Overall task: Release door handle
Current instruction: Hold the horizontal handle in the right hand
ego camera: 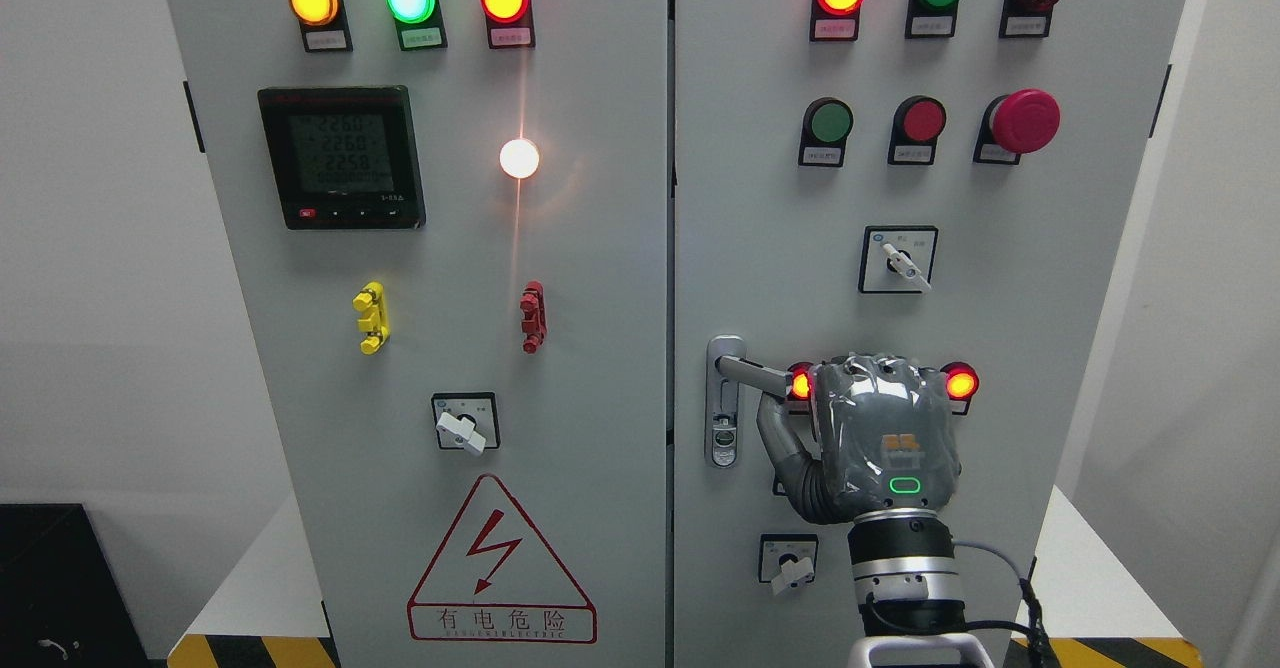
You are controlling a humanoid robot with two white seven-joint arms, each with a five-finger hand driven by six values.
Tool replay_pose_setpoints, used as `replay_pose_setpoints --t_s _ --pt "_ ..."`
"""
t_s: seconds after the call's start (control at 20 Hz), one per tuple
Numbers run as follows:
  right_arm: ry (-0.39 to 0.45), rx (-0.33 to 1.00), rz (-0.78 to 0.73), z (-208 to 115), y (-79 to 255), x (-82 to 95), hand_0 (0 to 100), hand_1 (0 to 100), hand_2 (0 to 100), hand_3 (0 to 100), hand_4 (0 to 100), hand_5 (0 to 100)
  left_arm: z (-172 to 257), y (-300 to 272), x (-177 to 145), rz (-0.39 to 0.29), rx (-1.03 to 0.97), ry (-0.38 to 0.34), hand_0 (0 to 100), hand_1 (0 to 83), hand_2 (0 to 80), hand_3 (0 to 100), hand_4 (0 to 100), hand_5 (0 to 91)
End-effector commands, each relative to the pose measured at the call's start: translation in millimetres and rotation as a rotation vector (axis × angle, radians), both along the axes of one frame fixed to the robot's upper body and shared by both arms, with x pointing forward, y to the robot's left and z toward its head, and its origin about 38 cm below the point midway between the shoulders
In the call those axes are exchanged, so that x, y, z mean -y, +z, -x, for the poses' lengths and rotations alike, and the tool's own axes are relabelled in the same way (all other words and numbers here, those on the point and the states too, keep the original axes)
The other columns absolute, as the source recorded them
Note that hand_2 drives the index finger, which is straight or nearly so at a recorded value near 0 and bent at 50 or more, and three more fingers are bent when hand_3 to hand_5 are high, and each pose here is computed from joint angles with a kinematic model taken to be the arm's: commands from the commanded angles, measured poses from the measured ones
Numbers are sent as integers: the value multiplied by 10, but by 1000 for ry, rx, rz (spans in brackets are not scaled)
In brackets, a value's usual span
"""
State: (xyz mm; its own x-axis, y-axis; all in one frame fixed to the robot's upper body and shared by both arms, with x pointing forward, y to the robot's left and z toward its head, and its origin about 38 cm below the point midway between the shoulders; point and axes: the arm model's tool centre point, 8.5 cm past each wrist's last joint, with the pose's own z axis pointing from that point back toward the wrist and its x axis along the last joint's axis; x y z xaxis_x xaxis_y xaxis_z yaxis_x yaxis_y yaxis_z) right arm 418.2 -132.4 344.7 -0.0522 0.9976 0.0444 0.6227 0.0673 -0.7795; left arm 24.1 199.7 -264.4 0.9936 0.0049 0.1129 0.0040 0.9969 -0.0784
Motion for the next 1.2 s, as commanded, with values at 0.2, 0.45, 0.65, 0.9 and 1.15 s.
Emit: replay_pose_setpoints --t_s 0.2,0.45,0.65,0.9,1.15 --pt "-12 1 -7 2 -4 49 602 292 995 1000 1000 1000 129 -3 0 0 -20 2 120 556 0 0 0 0" --pt "-11 1 -9 6 -6 50 596 293 996 1000 1000 1000 129 -3 0 0 -20 2 120 556 0 0 0 0" --pt "-11 1 -9 7 -11 51 590 294 994 1000 1000 1000 129 -3 0 0 -20 2 120 556 0 0 0 0" --pt "-10 0 -10 7 -12 51 584 295 996 1000 1000 1000 129 -3 0 0 -20 2 120 556 0 0 0 0" --pt "-8 0 -7 11 -15 48 584 292 995 1000 1000 1000 129 -3 0 0 -20 2 120 556 0 0 0 0"
